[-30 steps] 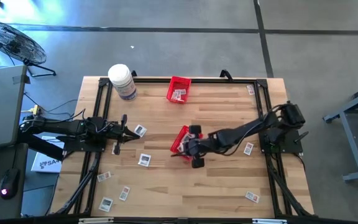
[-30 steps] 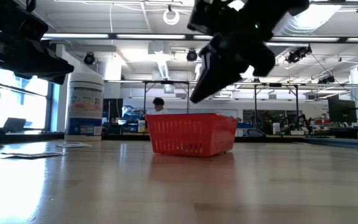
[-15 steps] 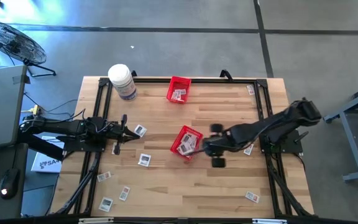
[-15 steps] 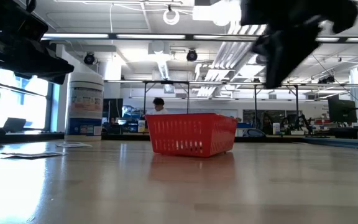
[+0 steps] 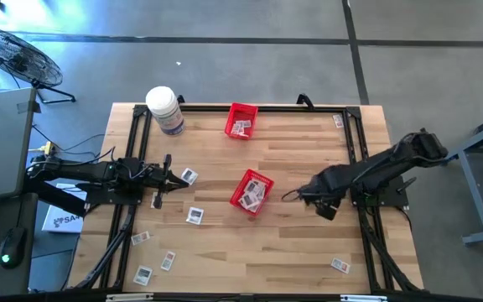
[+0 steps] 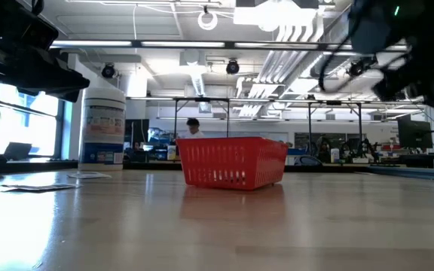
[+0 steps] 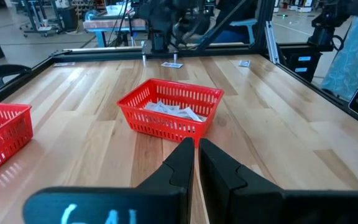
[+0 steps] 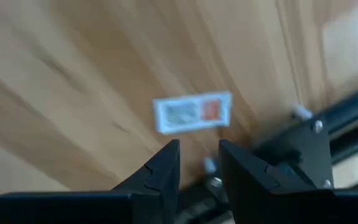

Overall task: Pick & Place First Aid Supplies
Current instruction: Put the white ointment pack into the top red bin

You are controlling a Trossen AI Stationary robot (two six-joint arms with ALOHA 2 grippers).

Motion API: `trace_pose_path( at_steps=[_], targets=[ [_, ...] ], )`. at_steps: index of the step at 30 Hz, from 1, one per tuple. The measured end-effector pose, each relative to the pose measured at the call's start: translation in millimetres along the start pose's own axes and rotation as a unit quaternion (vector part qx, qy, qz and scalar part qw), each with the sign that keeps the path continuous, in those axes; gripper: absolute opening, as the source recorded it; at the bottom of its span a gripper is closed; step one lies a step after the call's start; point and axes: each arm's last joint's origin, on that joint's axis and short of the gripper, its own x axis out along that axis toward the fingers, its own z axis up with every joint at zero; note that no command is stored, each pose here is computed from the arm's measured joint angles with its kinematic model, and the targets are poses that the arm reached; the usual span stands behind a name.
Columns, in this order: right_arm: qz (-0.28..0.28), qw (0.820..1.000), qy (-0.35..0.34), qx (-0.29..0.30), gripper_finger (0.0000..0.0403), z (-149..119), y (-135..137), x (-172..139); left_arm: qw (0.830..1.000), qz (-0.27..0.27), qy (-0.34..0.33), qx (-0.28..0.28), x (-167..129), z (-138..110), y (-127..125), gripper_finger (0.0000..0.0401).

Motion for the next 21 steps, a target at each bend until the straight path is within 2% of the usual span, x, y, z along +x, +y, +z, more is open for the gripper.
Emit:
trace_pose_path(
  at_steps=[6, 10, 13, 21],
  targets=[
    [0.006, 0.998, 0.052, -0.016, 0.0104, 10.0, -25.9, 27.1, 1.0, 0.0, 0.0, 0.0, 0.0, 0.0, 0.0, 0.0021],
    [0.053, 0.996, 0.056, -0.037, 0.0104, 20.3, -37.2, 35.8, 1.0, 0.0, 0.0, 0.0, 0.0, 0.0, 0.0, 0.0021],
    [0.084, 0.994, 0.071, -0.017, 0.011, 25.1, -46.6, 38.8, 1.0, 0.0, 0.0, 0.0, 0.0, 0.0, 0.0, 0.0021],
    [0.117, 0.989, 0.084, 0.015, 0.0146, 29.2, -64.0, 54.8, 1.0, 0.0, 0.0, 0.0, 0.0, 0.0, 0.0, 0.0021]
  ],
)
